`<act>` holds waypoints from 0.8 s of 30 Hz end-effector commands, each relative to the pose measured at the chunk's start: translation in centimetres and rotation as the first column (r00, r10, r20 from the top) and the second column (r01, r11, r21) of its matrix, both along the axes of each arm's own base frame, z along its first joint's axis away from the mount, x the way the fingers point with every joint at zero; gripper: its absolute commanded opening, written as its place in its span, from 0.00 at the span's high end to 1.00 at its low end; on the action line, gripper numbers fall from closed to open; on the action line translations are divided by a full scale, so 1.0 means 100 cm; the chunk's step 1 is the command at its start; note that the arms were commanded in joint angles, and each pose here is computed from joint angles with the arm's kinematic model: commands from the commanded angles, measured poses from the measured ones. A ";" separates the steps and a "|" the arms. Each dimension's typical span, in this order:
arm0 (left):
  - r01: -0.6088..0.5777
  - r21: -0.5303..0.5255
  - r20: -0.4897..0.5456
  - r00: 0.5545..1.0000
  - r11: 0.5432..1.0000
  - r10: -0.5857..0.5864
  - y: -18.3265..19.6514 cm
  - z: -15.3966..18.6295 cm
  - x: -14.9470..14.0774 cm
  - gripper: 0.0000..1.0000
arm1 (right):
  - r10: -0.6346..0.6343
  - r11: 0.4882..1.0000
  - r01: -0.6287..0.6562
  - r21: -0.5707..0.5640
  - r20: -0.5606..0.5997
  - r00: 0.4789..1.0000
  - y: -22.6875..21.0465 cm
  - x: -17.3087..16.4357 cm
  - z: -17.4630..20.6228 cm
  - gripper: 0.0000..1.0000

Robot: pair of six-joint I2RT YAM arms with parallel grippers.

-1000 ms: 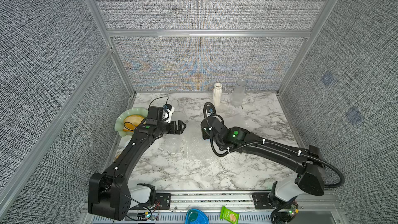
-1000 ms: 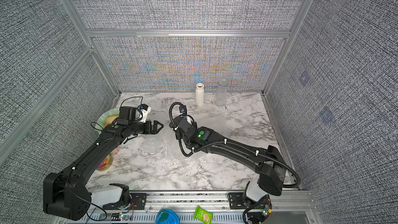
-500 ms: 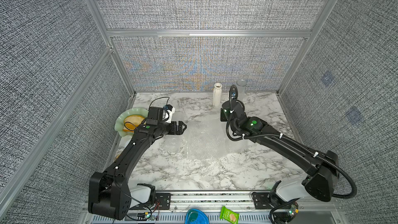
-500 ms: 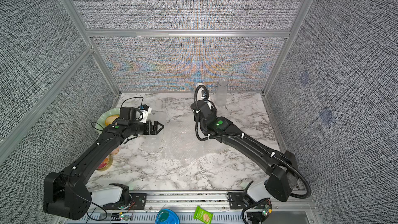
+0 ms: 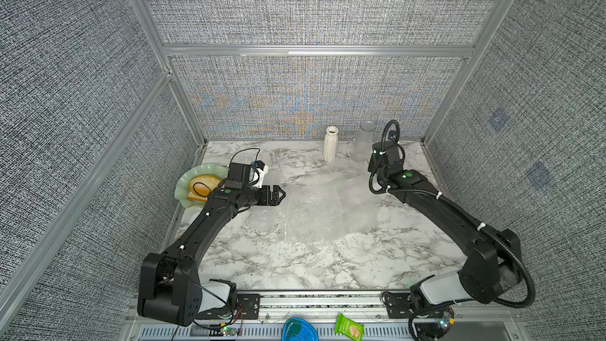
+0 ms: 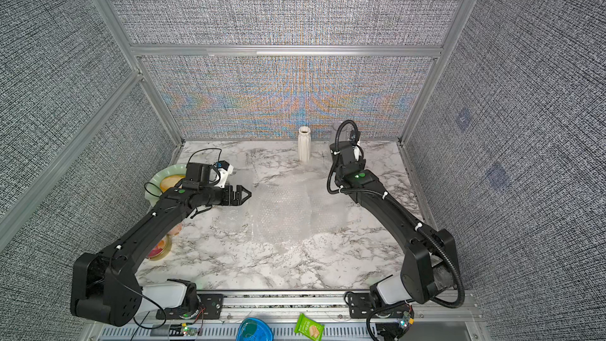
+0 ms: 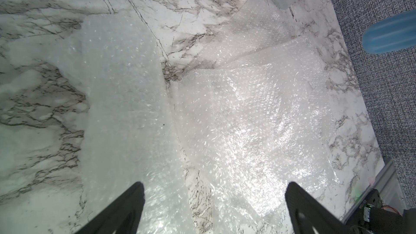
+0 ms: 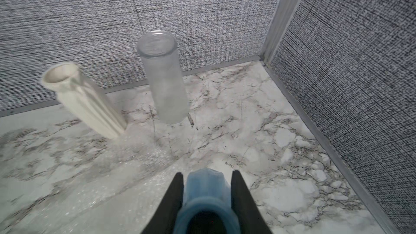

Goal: Unwrap the vase from the bubble wrap
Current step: Place the vase at the center of the board.

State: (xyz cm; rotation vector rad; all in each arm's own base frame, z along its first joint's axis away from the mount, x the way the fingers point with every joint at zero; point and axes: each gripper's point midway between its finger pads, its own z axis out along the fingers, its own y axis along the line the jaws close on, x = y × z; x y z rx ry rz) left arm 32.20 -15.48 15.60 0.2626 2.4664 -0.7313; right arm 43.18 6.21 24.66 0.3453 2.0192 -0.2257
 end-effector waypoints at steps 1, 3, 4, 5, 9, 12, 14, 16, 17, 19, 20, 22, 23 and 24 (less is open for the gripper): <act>0.005 -0.007 0.021 1.000 1.000 -0.005 -0.002 0.003 0.006 0.01 | -0.051 0.996 0.047 0.071 0.052 0.997 -0.021 0.020 -0.003 0.71; 0.000 -0.003 0.016 1.000 1.000 0.000 -0.001 0.002 0.007 0.00 | -0.084 0.993 0.079 0.091 0.047 0.995 -0.037 0.032 -0.014 0.71; -0.003 0.002 0.014 1.000 1.000 0.003 -0.001 0.002 0.008 0.00 | -0.102 0.991 0.097 0.093 0.045 0.994 -0.045 0.039 -0.020 0.71; -0.007 0.007 0.016 1.000 1.000 0.007 0.000 0.002 0.009 0.01 | -0.110 0.990 0.106 0.098 0.044 0.993 -0.051 0.046 -0.026 0.71; -0.031 0.030 0.043 0.999 0.999 0.030 0.007 0.006 0.013 0.01 | -0.130 0.987 0.125 0.103 0.035 0.991 -0.069 0.076 -0.047 0.71; -0.047 0.043 0.066 0.997 0.998 0.044 0.011 0.008 0.014 0.00 | -0.119 0.990 0.115 0.087 0.036 0.992 -0.072 0.099 -0.059 0.71; -0.058 0.050 0.080 0.995 0.997 0.054 0.014 0.010 0.016 0.00 | -0.111 0.992 0.108 0.066 0.039 0.993 -0.072 0.113 -0.063 0.71; -0.068 0.058 0.086 0.994 0.996 0.063 0.016 0.010 0.018 0.00 | -0.100 0.994 0.098 0.050 0.038 0.994 -0.071 0.127 -0.067 0.71; -0.075 0.064 0.092 0.993 0.995 0.069 0.018 0.011 0.019 0.00 | -0.098 0.994 0.097 0.047 0.034 0.995 -0.072 0.134 -0.072 0.71; -0.089 0.073 0.105 0.991 0.993 0.081 0.021 0.012 0.021 0.00 | -0.091 0.994 0.089 0.056 0.029 0.995 -0.073 0.145 -0.077 0.71; -0.093 0.075 0.112 0.990 0.993 0.084 0.023 0.013 0.022 0.01 | -0.092 0.994 0.090 0.061 0.032 0.995 -0.074 0.150 -0.079 0.71; -0.101 0.078 0.121 0.988 0.992 0.091 0.025 0.014 0.024 0.00 | -0.090 0.994 0.088 0.067 0.030 0.995 -0.075 0.157 -0.082 0.71; -0.104 0.080 0.125 0.988 0.991 0.094 0.026 0.014 0.025 0.01 | -0.088 0.994 0.086 0.068 0.028 0.996 -0.076 0.161 -0.082 0.71; -0.106 0.082 0.121 0.988 0.991 0.095 0.026 0.013 0.025 0.00 | -0.090 0.994 0.089 0.067 0.022 0.996 -0.077 0.164 -0.084 0.71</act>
